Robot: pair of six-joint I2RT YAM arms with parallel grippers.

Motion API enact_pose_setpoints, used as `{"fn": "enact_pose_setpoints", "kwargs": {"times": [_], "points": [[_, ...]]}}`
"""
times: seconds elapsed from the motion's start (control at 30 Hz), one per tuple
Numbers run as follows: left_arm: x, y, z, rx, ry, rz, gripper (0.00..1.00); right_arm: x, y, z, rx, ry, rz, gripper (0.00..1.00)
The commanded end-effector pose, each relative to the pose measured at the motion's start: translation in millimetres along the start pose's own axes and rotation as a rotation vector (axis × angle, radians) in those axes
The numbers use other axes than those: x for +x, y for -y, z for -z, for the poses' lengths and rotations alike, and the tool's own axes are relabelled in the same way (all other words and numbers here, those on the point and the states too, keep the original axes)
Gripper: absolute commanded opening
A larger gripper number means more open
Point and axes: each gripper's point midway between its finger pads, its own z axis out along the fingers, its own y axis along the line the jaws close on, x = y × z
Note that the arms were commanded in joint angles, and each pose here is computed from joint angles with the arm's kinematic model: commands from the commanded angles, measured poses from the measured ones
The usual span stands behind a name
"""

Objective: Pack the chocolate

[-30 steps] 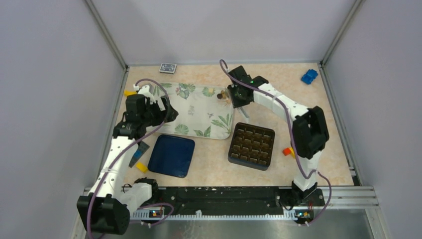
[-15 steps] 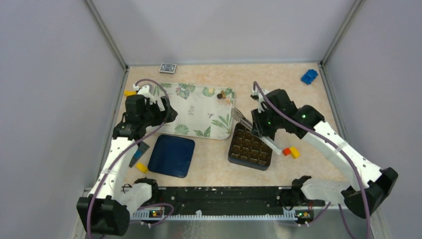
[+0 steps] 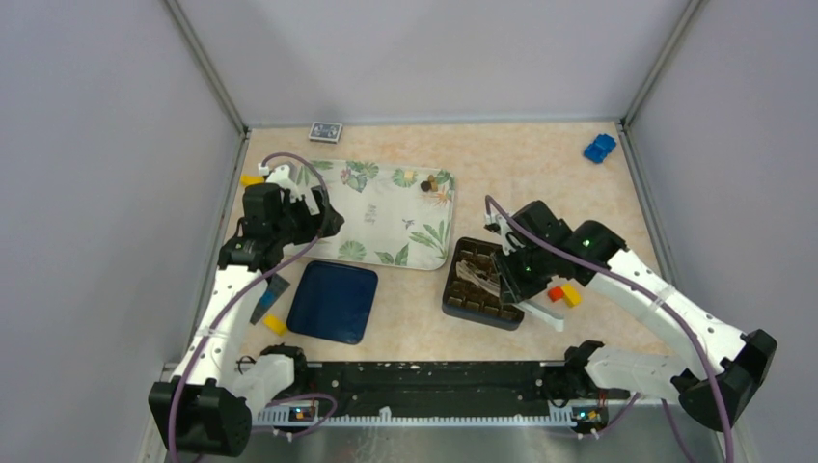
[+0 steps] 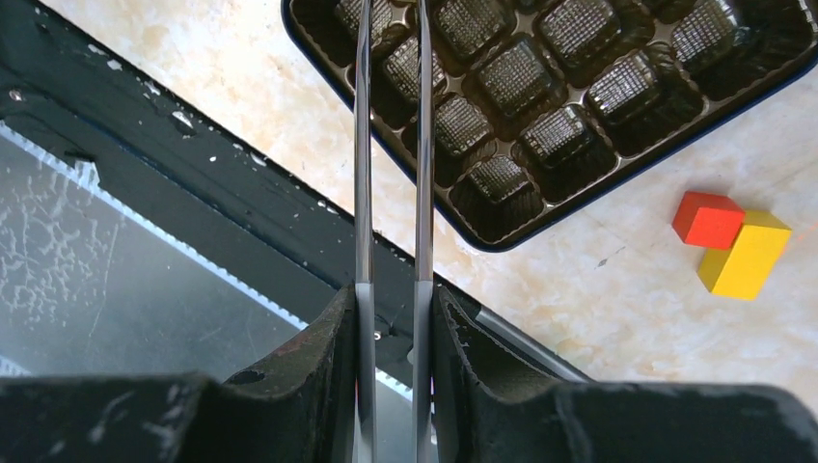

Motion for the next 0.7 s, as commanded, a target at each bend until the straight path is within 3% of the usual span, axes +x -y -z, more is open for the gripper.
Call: {"fn": "enact_pose_setpoints", "kwargs": {"times": [0.0,0.3,0.47,0.67], "points": [[-19,4,8,0.004,0.06,-0.024,0.99,-7,-9,-5,-0.032,0.013,0.013,0.1],[-21,7,3,0.015,0.051,-0.02,0.99,-13,-3,-19,0.006,0.002,0.012,0.12],[-21,7,2,0.017,0.05,-0.022,0.99,-15,-3,-22,0.003,0.0,0.017,0.28],[-21,7,0,0.021,0.046,-0.022,0.99,-15,-3,-22,0.007,-0.001,0.017,0.37]]}}
